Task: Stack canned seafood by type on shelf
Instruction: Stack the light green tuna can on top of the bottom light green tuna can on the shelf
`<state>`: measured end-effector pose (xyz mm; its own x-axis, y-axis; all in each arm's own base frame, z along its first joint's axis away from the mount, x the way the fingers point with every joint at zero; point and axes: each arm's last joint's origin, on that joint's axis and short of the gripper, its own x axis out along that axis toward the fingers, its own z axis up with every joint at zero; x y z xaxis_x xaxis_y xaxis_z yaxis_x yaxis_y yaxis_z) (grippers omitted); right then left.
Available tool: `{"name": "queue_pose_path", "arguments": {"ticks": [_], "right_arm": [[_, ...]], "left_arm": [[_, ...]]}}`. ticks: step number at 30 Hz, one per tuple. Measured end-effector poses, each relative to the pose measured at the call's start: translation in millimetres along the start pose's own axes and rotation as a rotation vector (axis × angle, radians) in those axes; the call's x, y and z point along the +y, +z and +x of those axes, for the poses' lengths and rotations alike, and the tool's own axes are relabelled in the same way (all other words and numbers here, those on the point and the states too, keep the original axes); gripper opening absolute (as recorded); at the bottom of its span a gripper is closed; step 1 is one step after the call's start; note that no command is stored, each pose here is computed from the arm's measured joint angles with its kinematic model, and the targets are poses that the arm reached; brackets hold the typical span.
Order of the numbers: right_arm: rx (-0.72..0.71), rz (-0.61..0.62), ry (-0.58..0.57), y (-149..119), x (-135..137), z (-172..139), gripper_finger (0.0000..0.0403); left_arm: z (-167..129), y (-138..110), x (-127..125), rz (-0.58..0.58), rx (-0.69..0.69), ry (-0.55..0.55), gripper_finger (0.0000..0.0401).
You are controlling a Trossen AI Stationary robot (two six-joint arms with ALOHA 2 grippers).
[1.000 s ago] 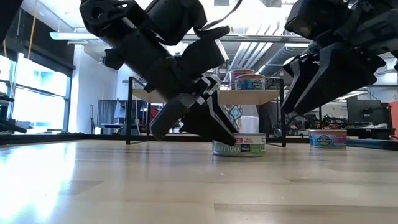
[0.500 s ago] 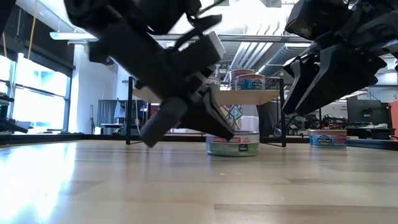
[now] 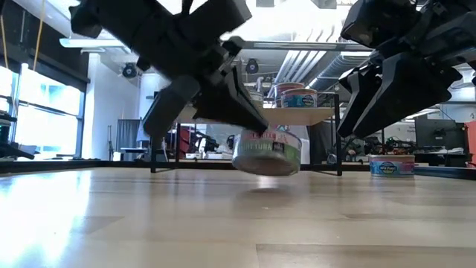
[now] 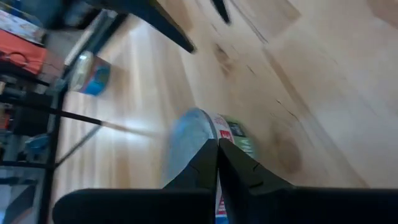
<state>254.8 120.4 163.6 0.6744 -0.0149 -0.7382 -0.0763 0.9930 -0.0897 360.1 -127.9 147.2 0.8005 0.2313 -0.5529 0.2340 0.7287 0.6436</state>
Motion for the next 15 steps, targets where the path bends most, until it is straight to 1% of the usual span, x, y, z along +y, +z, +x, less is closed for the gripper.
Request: {"name": "queue_pose_path", "arguments": {"ticks": [3,7,10,12,15], "right_arm": [[0.0,0.007,0.0,0.0,0.0,0.0,0.0146],[0.002,0.006,-0.001,-0.2,-0.1,0.0,0.0146],[0.009,0.004,-0.002,-0.9,-0.2,0.0,0.0146],[0.009,0.004,-0.002,-0.9,-0.2,0.0,0.0146],[0.009,0.004,-0.002,-0.9,-0.2,0.0,0.0146]], "left_arm": [[-4.0,3.8,5.0,-0.006,-0.012,0.032,0.0001],[-4.4,4.0,6.5,0.034,0.005,0.075,0.0001],[-4.4,4.4,6.9,0.033,0.005,0.083,0.0001],[-4.2,4.7,6.4,-0.007,-0.01,0.056,0.0001],[-2.8,5.1,6.2,-0.07,-0.055,-0.029,0.0]]}}
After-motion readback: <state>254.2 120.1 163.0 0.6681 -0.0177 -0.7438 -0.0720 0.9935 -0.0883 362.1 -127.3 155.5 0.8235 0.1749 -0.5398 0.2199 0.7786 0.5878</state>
